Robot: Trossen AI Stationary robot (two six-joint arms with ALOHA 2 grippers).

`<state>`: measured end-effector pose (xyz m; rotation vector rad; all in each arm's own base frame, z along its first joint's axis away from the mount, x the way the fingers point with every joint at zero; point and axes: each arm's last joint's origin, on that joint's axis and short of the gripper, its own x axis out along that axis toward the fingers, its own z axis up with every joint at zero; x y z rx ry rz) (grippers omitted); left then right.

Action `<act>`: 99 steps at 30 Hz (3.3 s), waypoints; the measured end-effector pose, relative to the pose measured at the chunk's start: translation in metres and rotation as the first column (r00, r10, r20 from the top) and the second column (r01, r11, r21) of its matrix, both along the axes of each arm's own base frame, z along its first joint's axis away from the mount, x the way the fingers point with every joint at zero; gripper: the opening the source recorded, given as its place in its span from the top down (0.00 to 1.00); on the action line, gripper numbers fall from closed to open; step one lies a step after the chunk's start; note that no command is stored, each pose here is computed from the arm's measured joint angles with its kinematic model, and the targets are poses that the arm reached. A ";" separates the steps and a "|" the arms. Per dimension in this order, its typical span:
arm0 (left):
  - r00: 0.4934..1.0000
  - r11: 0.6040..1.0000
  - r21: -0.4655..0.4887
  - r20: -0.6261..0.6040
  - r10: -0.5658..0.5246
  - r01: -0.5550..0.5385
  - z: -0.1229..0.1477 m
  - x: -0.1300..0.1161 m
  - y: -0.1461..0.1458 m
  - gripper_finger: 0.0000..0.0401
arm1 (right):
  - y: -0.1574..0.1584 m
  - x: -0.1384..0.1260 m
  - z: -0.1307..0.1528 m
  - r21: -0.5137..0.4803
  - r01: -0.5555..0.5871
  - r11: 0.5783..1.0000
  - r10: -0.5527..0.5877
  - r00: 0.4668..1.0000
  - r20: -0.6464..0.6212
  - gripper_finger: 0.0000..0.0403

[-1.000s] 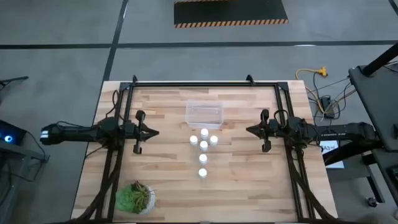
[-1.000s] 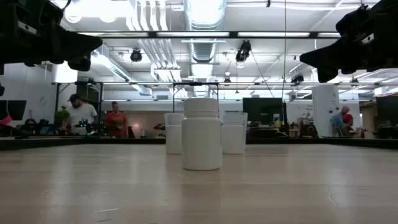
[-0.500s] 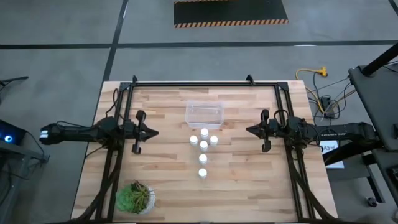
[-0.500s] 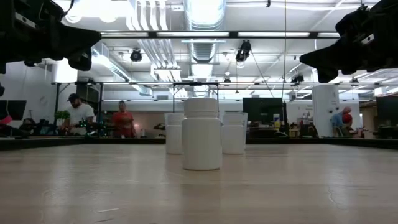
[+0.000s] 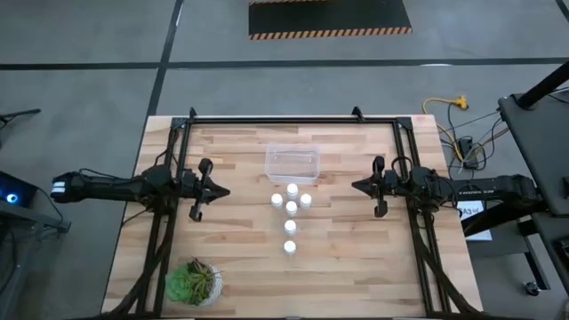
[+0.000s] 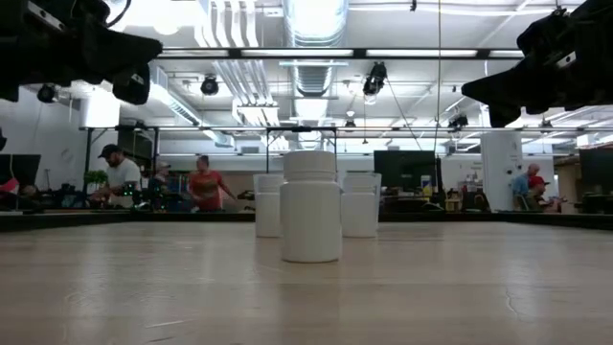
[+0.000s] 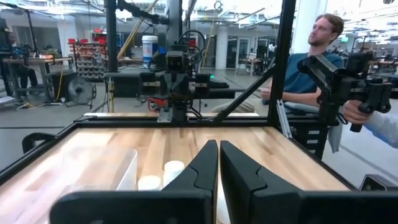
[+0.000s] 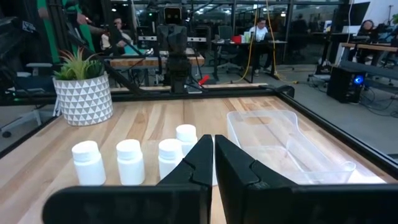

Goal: Pick and place pill bottles into a basket
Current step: Put the white pill bottle into the transparent bin

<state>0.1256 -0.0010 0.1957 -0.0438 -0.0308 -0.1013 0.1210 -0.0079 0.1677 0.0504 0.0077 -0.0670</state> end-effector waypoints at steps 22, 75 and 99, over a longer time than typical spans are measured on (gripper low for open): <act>0.954 0.978 0.112 -0.264 -0.142 0.176 0.096 0.071 -0.003 0.90 | 0.000 0.000 0.000 -0.003 -0.002 1.000 0.002 1.000 0.001 0.98; 0.640 0.926 0.098 -0.748 -0.173 0.365 0.269 0.168 -0.018 0.41 | 0.000 0.000 -0.001 -0.008 -0.004 1.000 0.004 1.000 -0.007 0.98; 0.491 0.886 0.179 -0.869 -0.062 0.428 0.233 0.206 -0.065 0.41 | 0.000 0.000 -0.001 -0.006 -0.004 1.000 0.003 1.000 -0.008 0.98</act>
